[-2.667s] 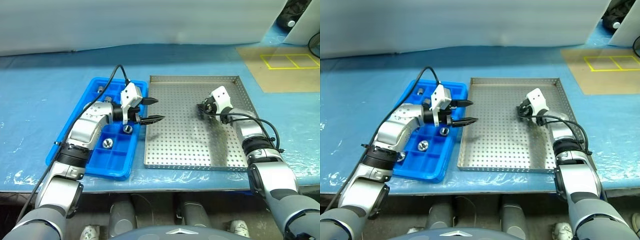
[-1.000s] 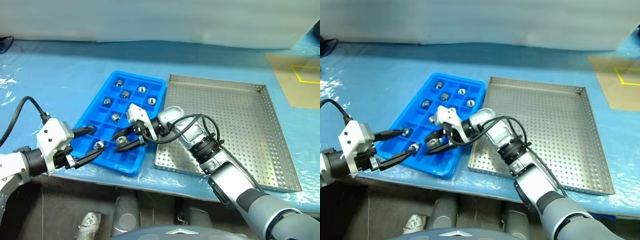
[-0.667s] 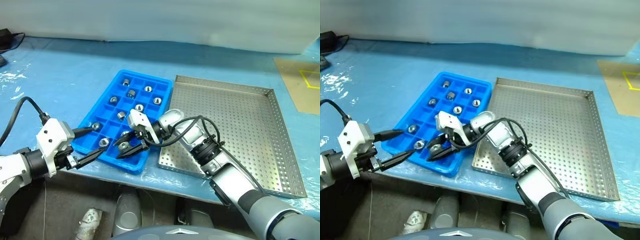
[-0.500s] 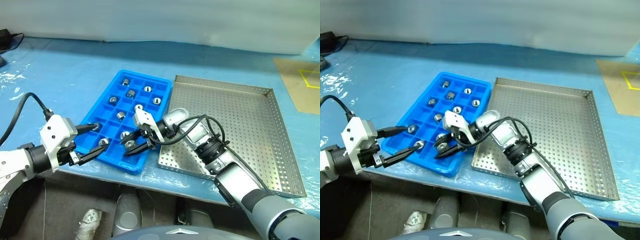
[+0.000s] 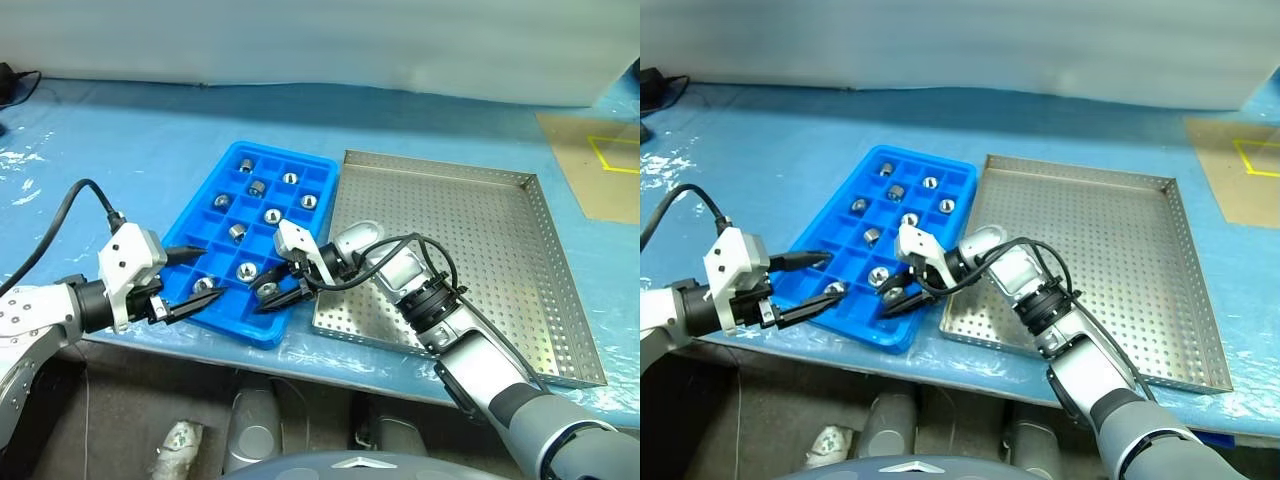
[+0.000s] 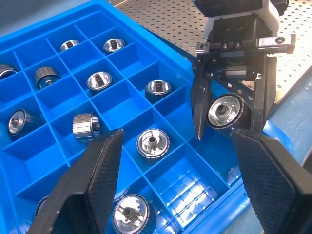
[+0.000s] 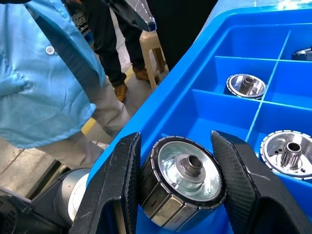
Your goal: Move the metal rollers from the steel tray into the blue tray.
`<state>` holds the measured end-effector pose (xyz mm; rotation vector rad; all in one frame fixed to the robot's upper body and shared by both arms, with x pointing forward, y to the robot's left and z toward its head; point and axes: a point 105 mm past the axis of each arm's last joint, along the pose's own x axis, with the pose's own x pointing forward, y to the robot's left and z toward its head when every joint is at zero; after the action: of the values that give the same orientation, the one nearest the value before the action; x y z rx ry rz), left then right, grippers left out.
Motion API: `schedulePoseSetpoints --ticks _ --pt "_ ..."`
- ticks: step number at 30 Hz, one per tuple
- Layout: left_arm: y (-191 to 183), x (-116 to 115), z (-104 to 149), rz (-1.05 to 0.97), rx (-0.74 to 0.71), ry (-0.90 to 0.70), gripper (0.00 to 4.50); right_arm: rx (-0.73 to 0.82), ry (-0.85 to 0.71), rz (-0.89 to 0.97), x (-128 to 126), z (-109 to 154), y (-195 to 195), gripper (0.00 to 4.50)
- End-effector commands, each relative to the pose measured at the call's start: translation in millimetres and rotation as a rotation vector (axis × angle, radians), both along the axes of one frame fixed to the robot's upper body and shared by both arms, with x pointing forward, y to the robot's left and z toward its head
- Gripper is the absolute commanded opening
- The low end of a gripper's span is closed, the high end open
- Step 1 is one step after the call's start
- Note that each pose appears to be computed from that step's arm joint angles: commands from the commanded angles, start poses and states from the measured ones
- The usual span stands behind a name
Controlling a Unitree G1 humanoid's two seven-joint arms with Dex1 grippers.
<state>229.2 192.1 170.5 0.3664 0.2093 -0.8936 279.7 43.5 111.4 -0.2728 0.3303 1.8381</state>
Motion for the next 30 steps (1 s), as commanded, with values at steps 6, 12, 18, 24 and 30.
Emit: schedulePoseSetpoints --ticks 6,12,18,24,30 --pt "-1.5 0.9 6.6 -0.014 0.016 -0.038 3.70 0.091 -0.053 0.026 -2.2 18.8 8.5 2.57" --pt "-1.6 2.4 7.5 -0.013 0.014 -0.045 3.70 0.085 -0.080 -0.016 6.4 19.5 8.4 3.15" --pt "-5.6 5.1 7.9 -0.025 0.005 -0.051 3.70 0.097 -0.097 -0.043 13.5 24.1 2.6 3.15" --pt "-14.9 19.0 10.6 -0.067 -0.021 -0.070 3.70 0.137 -0.150 -0.184 39.6 40.5 -20.1 3.15" --pt "-35.1 45.0 7.1 -0.140 -0.070 -0.083 3.70 0.171 -0.203 -0.535 84.6 50.9 -75.5 3.15"
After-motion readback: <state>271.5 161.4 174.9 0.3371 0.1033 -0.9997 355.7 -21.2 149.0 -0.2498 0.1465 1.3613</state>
